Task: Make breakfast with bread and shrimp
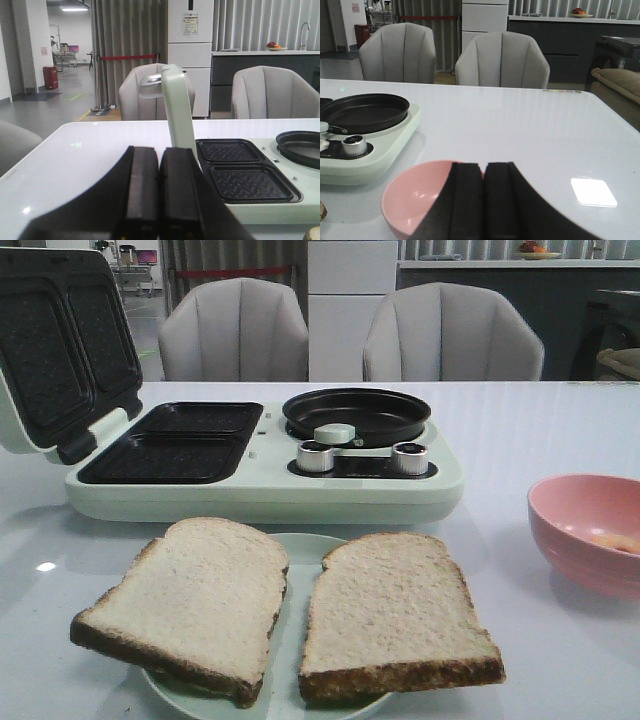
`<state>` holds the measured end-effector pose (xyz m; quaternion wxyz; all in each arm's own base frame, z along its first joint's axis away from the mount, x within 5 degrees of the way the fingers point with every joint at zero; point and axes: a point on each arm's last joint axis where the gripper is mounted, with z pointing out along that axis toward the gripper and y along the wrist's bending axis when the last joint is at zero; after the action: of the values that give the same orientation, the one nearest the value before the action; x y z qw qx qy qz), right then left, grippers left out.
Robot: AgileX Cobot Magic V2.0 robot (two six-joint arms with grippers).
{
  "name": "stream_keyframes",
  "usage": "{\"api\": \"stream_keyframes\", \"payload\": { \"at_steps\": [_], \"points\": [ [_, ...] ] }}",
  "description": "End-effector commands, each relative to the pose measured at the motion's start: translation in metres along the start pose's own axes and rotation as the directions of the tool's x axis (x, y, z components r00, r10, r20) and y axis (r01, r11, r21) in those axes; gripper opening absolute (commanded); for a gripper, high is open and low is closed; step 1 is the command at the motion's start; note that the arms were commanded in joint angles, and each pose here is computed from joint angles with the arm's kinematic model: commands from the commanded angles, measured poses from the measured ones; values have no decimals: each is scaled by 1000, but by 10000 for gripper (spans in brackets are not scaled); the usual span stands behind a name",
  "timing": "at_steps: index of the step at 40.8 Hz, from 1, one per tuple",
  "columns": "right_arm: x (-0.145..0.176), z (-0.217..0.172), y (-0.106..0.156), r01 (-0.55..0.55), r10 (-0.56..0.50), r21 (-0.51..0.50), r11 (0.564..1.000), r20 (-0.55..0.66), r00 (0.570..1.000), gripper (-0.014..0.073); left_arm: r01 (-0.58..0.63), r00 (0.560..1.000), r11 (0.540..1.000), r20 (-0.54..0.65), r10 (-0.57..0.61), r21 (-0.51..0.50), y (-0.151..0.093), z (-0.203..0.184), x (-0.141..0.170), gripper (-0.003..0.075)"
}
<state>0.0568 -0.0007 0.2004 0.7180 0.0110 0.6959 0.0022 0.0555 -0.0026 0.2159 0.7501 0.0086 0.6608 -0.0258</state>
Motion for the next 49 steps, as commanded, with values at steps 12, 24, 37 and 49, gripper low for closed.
{"api": "stream_keyframes", "payload": {
  "at_steps": [12, 24, 37, 49],
  "points": [
    [-16, -3, 0, 6, -6, 2, 1000, 134, 991, 35, 16, 997, 1000, 76, -17, 4, 0, -1, 1, 102],
    [-16, -3, 0, 6, -6, 2, 1000, 134, 991, 35, 16, 997, 1000, 76, -17, 4, 0, -1, 1, 102],
    [-25, -4, 0, 6, -6, 2, 1000, 170, 985, 35, 25, 976, 1000, 215, -26, 9, 0, -3, -17, 101],
    [-110, -26, 2, 8, -7, -3, 1000, 213, 977, 35, 23, 951, 1000, 307, -27, 15, -2, -18, -99, 102]
  ]
}}
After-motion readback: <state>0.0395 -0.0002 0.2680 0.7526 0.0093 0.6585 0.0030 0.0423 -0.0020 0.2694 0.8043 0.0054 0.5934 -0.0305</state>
